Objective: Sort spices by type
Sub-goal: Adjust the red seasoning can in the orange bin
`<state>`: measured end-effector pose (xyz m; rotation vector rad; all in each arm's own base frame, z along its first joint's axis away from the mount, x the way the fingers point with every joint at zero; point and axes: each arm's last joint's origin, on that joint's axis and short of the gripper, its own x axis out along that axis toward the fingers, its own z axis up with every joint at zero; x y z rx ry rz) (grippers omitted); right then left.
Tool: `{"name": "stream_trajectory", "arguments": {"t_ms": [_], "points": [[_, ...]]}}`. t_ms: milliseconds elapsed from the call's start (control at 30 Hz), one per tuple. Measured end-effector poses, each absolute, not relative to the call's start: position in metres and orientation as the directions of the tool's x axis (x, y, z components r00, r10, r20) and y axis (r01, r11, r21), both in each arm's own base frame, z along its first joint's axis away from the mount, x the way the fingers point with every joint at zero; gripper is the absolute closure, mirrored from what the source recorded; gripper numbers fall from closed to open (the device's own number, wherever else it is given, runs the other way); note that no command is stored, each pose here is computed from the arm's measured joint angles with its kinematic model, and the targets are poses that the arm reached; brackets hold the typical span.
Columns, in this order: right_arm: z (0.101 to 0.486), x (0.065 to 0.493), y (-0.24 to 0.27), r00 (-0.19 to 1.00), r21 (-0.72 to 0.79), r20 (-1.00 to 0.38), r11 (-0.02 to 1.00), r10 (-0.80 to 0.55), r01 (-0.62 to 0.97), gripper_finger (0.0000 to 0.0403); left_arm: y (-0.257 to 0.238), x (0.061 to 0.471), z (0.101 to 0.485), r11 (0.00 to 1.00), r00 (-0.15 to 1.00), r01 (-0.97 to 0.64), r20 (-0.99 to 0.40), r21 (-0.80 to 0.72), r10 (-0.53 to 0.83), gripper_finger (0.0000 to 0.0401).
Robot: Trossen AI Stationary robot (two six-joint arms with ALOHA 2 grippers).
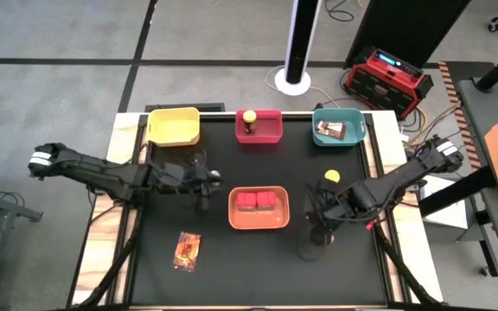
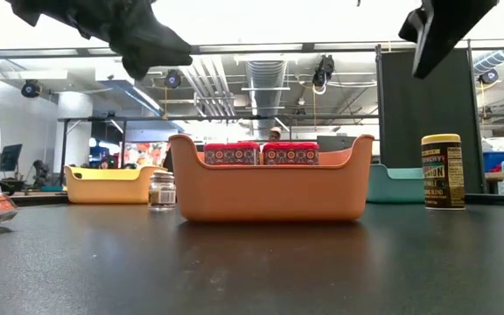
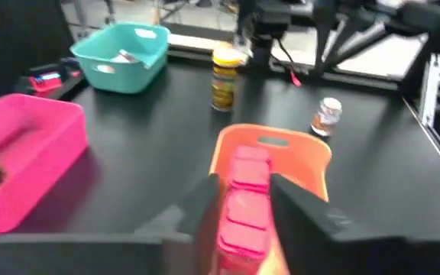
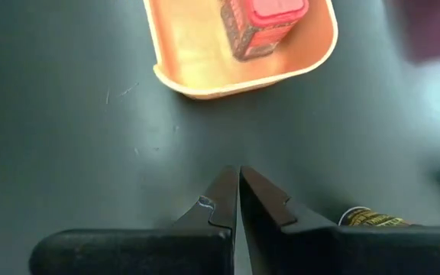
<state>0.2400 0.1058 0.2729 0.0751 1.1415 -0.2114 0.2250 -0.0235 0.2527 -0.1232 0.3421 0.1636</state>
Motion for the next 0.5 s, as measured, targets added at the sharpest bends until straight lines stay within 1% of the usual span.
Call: {"name": "stream_trajectory", "arguments": {"t_ms": [67, 100, 133, 300, 367, 500], "points": [[0.272, 0.239, 0.108, 0.399, -0.054, -0.907, 0.979, -0.131, 0.198, 0.0394, -0.029, 0.229, 0.248, 0.985, 0.926, -0.147, -0.362, -0.092, 0.105, 0.0358], [0.271, 0.238, 0.108, 0.401, -0.061, -0.906, 0.979, -0.137, 0.197, 0.0394, -0.032, 0.231, 0.245, 0.987, 0.924, -0.134, -0.371, -0.093, 0.091, 0.0378], [0.271, 0.238, 0.108, 0.401, -0.07, -0.904, 0.978, -0.146, 0.198, 0.0394, -0.035, 0.233, 0.242, 0.988, 0.923, -0.124, -0.377, -0.097, 0.078, 0.0389], [0.27, 0.238, 0.108, 0.41, -0.099, -0.895, 0.975, -0.173, 0.197, 0.0394, -0.049, 0.248, 0.229, 0.99, 0.927, -0.086, -0.374, -0.115, 0.037, 0.039], [0.27, 0.238, 0.108, 0.414, -0.109, -0.891, 0.974, -0.184, 0.199, 0.0394, -0.051, 0.253, 0.222, 0.99, 0.922, -0.086, -0.385, -0.116, 0.035, 0.0398], [0.27, 0.238, 0.108, 0.418, -0.116, -0.888, 0.973, -0.193, 0.202, 0.0394, -0.053, 0.262, 0.211, 0.987, 0.915, -0.101, -0.402, -0.125, 0.043, 0.04]]}}
